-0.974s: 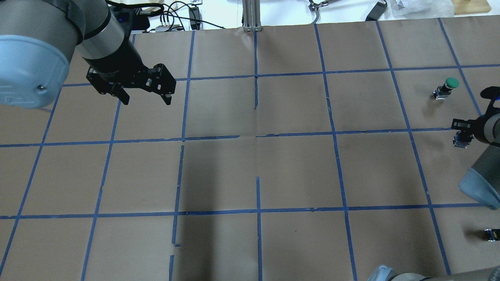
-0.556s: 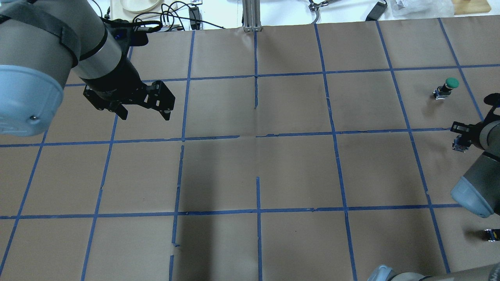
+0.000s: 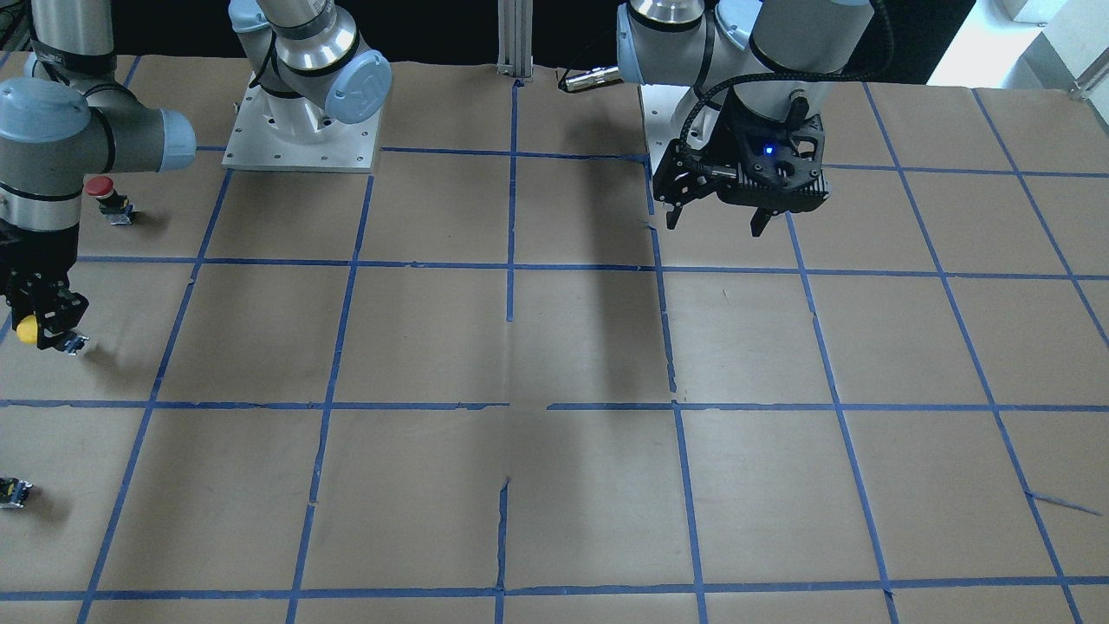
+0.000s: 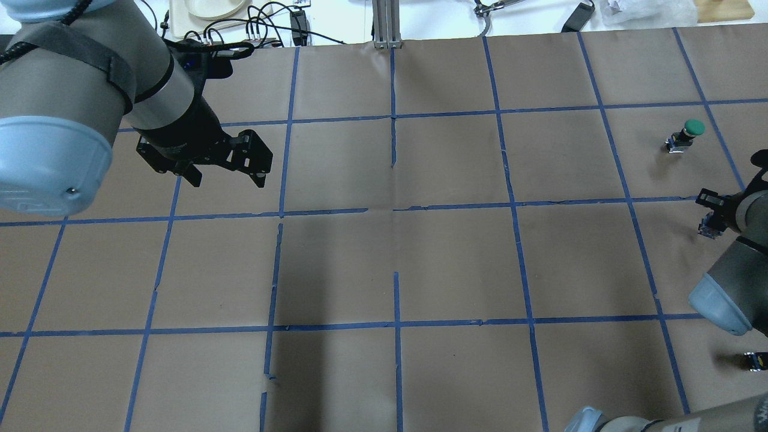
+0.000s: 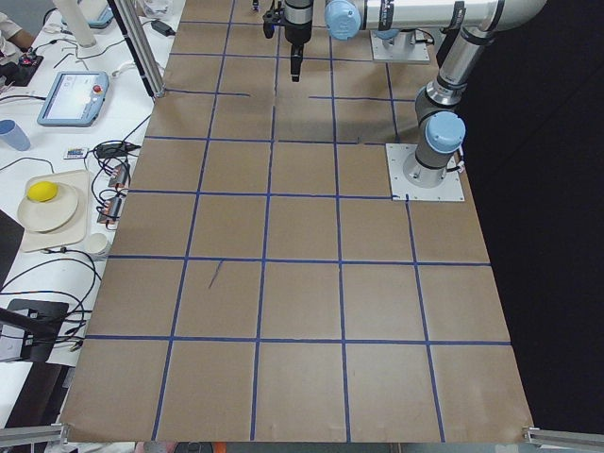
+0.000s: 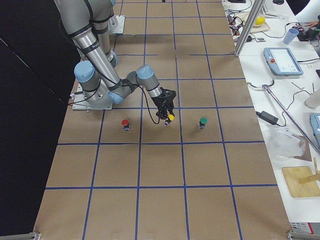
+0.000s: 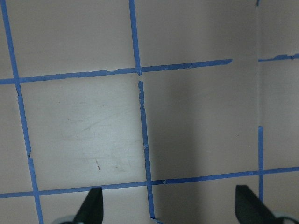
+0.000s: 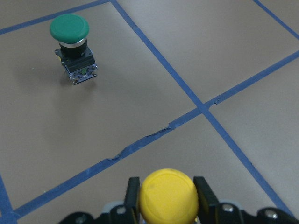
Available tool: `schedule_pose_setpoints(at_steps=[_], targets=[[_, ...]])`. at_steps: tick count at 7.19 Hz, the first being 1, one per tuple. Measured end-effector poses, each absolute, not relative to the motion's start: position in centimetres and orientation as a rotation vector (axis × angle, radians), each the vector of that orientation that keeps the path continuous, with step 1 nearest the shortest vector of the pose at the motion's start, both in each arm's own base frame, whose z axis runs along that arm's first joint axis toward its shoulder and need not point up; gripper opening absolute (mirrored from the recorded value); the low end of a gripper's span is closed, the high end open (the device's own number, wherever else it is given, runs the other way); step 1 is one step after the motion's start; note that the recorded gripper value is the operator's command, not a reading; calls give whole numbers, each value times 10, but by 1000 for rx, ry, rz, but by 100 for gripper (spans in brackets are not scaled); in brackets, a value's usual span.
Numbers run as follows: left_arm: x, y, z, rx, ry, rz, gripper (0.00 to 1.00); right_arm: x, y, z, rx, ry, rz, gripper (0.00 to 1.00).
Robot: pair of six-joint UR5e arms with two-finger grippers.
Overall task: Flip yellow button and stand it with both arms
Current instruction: 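Set the yellow button upright on the table with the right gripper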
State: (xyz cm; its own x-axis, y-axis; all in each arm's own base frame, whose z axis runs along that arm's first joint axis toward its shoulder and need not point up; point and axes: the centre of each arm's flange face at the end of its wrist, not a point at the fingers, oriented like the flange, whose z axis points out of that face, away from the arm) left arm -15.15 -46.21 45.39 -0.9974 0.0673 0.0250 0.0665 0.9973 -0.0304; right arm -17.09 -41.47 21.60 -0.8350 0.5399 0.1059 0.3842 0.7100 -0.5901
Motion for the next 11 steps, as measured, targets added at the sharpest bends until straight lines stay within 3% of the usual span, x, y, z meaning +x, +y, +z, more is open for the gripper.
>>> schedule_pose_setpoints(at_steps=[4, 5, 6, 11], targets=[[-151, -461, 458, -105, -3114, 74, 100, -174, -415, 206, -750, -2627, 813, 36], [-151, -462, 458, -106, -3114, 75, 100, -175, -416, 202, -749, -2618, 826, 85], [-151, -463, 459, -106, -3113, 80, 100, -175, -416, 201, -749, -2609, 839, 98], [-151, -464, 460, -107, -3112, 107, 100, -166, -407, 206, -754, -2592, 872, 100]])
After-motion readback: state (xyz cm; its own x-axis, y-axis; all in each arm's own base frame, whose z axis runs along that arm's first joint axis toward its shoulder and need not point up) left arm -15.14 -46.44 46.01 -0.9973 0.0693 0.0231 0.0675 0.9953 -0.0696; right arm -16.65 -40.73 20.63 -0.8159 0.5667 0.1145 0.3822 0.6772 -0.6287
